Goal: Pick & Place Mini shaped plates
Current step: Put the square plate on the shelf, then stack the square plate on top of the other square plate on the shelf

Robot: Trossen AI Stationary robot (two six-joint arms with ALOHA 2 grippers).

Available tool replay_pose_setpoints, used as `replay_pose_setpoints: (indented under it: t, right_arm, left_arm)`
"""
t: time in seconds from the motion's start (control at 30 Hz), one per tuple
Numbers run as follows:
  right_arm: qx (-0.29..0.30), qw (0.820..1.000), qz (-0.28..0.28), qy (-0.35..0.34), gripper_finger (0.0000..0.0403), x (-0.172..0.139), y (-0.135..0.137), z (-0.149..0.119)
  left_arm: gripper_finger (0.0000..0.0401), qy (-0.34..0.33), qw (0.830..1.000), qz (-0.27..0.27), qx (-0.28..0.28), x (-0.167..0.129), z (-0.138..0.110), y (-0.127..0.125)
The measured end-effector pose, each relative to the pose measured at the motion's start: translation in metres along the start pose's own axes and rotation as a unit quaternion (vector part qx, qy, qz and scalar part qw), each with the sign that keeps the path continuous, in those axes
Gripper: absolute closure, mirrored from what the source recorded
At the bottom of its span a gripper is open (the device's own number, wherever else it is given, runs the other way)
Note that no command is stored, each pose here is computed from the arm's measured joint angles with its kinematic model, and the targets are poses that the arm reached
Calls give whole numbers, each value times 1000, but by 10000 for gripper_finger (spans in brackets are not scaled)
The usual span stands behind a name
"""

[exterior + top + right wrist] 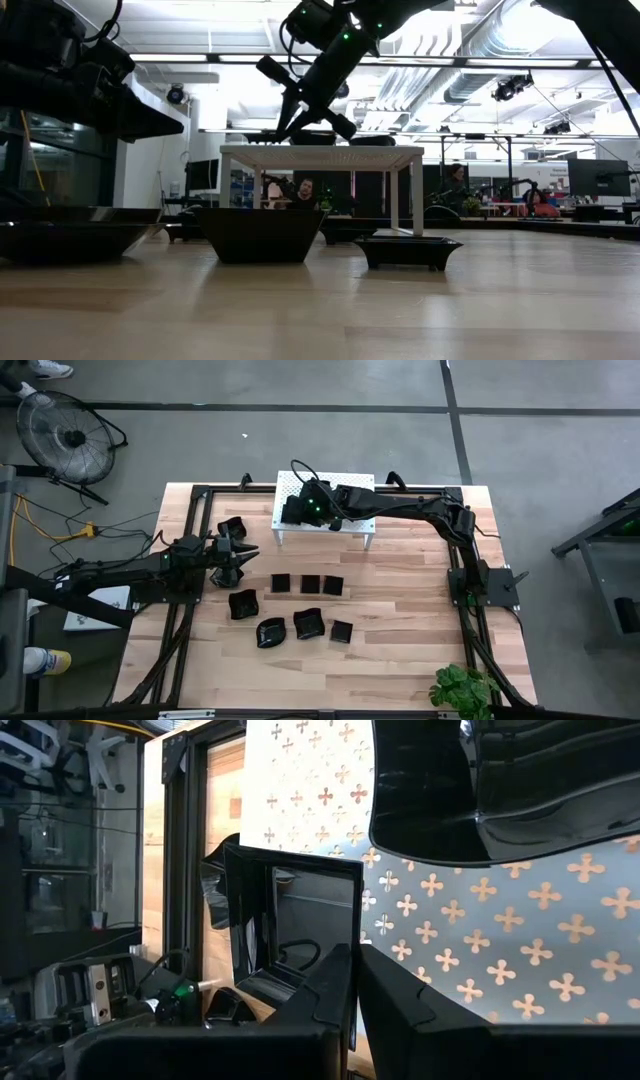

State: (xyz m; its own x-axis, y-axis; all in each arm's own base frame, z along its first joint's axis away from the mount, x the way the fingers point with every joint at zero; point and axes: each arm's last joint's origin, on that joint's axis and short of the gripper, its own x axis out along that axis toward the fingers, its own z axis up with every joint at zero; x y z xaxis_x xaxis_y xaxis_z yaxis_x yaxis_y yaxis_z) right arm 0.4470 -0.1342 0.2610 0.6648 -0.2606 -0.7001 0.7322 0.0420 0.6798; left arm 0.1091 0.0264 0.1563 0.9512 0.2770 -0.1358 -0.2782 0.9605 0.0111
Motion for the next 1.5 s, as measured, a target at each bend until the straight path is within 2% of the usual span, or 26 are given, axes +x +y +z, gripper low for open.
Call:
replay_pose_setpoints:
  t: [1.0, 1.13, 1.33, 1.5]
  right_arm:
    - [-13, 1000, 2, -6, 385, 0, 1, 0]
    - [-19, 1000, 3, -3, 361, 0, 1, 0]
    - [-18, 1000, 3, -1, 295, 0, 1, 0]
    - [-25, 1000, 4, 1, 271, 0, 1, 0]
  left_arm:
    - [328, 0, 1000, 0, 0, 0, 0, 0]
    - [328, 0, 1000, 0, 0, 0, 0, 0]
    - [328, 0, 1000, 0, 0, 0, 0, 0]
    - [328, 0, 1000, 0, 0, 0, 0, 0]
